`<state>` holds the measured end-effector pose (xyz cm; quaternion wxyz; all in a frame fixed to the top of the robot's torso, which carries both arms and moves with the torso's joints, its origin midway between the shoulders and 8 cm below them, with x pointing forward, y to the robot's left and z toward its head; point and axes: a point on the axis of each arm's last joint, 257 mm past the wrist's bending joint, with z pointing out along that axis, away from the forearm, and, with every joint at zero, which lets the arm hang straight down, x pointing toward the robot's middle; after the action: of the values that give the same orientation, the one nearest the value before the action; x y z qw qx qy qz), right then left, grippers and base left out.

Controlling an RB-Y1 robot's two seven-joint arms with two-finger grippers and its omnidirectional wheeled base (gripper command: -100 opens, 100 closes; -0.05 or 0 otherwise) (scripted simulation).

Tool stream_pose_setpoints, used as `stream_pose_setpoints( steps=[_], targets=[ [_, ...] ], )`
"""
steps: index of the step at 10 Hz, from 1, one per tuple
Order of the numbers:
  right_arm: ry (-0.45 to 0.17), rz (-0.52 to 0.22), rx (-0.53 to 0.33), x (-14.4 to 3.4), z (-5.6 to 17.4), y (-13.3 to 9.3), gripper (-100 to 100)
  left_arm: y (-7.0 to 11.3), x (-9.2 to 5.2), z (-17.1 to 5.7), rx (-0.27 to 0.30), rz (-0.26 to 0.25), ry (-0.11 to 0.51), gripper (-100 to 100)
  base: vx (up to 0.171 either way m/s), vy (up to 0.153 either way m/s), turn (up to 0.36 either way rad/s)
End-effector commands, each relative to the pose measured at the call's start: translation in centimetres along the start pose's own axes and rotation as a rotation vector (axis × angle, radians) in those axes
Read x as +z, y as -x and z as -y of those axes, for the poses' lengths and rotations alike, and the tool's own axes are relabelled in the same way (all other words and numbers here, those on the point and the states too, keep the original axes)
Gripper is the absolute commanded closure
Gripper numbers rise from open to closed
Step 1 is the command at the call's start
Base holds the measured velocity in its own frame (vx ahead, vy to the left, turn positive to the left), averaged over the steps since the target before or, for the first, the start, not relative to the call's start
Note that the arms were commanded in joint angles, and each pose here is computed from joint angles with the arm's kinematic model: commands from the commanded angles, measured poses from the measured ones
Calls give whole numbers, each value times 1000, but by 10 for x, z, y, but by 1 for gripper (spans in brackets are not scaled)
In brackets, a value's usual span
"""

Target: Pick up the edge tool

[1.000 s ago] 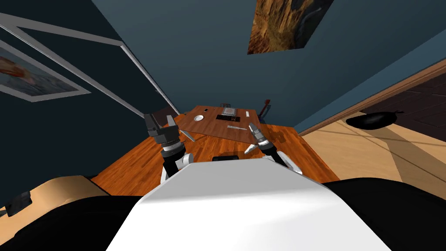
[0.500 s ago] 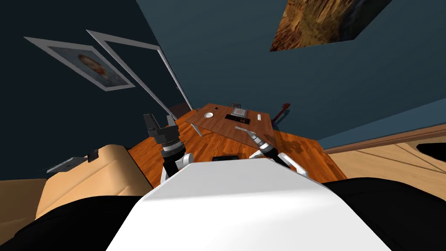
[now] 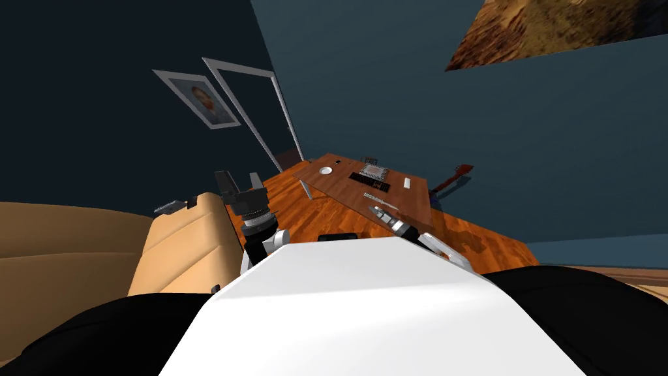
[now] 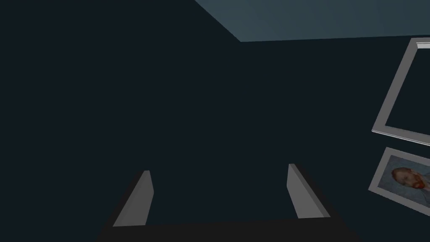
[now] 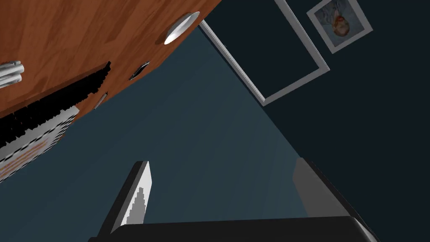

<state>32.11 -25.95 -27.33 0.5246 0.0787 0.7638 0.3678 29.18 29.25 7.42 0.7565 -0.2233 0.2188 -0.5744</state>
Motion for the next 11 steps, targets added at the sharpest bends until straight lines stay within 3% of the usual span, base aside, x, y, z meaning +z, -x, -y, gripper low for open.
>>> stream_pose_setpoints(
  steps=[1,3,6,7,8,9,10,11],
  targets=[
    [-25,-40,-27,-4,11,-11,-100,0,0,0,0,0,0,0,21,-6,212],
    [-111,-169,-71,-31,52,-46,-100,0,0,0,0,0,0,0,35,-5,412],
    [-167,-262,-128,-54,80,-66,-100,0,0,0,0,0,0,0,35,-19,345],
    [-216,-333,-155,-77,104,-81,-100,0,0,0,0,0,0,0,37,-20,379],
    [-216,-337,-161,-77,104,-82,-100,0,0,0,0,0,0,0,26,-22,243],
    [-266,-409,-187,-103,127,-94,-100,0,0,0,0,0,0,0,28,-22,302],
    [-265,-412,-193,-103,127,-95,-100,0,0,0,0,0,0,0,30,-23,250],
    [-312,-483,-222,-129,148,-105,-100,0,0,0,0,0,0,0,36,-22,358]
  ],
)
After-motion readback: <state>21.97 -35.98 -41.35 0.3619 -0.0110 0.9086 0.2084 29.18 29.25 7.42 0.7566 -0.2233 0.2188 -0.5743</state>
